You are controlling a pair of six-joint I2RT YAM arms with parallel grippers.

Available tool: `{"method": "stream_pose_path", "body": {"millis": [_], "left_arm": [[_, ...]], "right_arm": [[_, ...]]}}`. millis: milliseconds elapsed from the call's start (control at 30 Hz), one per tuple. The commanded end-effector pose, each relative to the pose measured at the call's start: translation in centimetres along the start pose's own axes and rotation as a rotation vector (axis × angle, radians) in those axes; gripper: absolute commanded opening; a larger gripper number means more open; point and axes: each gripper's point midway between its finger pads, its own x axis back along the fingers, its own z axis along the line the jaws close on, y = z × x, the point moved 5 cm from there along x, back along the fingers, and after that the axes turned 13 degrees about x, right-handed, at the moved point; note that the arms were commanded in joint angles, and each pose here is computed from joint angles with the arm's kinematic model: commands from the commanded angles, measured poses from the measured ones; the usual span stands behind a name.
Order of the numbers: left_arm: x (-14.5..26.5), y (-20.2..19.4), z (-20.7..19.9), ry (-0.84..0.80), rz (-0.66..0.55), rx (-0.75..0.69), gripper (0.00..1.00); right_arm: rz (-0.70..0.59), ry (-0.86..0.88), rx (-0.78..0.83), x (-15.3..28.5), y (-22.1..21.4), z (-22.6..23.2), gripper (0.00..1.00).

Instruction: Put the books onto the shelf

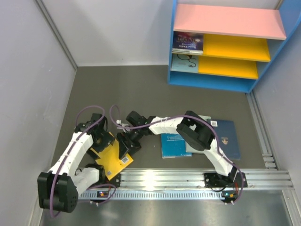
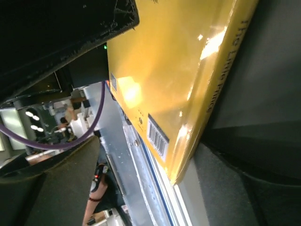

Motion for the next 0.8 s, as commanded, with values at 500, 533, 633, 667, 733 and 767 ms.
{"method": "stream_pose_path", "body": {"millis": [500, 533, 633, 667, 733, 767], "left_arm": [[4.8, 0.9, -4.4, -0.379, -0.031, 0.03, 0.91], [5.8, 1.6, -4.9, -0.404, -0.068, 0.002, 0.91], [9.2, 3.4, -6.9, -0.508, -0.146, -0.027, 0.93], [10.7, 4.0, -8.2, -0.587, -0.172, -0.043, 0.94], [11.6, 4.0, -9.7, -0.647, -0.146, -0.063, 0.95], [12.1, 4.0, -10.4, -0.682, -0.136, -0.066, 0.95]], "right_arm": [[-0.246, 0.078, -0.26, 0.7, -0.7, -4.6, 0.0], [-0.292, 0.078, -0.276, 2.7, -0.3, -4.3, 0.0], [-0.408, 0.074, -0.256, 7.6, 1.1, -3.0, 0.0], [-0.426, 0.066, -0.261, 8.8, 1.0, -2.7, 0.0], [-0.525, 0.057, -0.215, 13.3, 2.4, -1.0, 0.0], [-0.542, 0.038, -0.234, 14.7, 2.4, -0.9, 0.0]]}}
